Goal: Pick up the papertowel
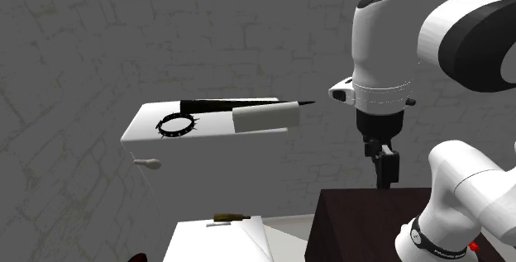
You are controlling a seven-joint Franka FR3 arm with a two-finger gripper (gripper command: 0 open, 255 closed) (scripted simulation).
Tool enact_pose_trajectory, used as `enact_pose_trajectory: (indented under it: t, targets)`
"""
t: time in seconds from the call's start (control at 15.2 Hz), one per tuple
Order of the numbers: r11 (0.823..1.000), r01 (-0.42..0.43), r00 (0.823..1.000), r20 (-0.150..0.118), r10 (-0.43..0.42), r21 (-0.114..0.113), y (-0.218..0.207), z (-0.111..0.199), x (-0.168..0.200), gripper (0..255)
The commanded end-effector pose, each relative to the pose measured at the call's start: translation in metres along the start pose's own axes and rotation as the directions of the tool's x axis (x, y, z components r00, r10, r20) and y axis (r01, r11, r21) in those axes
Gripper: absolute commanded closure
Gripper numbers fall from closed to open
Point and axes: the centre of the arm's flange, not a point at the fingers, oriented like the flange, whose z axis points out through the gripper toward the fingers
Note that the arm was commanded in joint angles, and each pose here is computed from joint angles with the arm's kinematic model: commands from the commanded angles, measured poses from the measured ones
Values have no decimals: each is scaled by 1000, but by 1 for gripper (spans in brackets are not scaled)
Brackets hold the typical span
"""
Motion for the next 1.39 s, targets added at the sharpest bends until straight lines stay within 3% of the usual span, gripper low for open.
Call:
enact_pose_trajectory:
  t: [0.0, 1.32]
  targets:
    - [1000, 0, 1000, 0, 0, 0, 0, 0, 0, 0]
    - [991, 71, 994, -89, -62, 113, 194, -57, 176, 0]
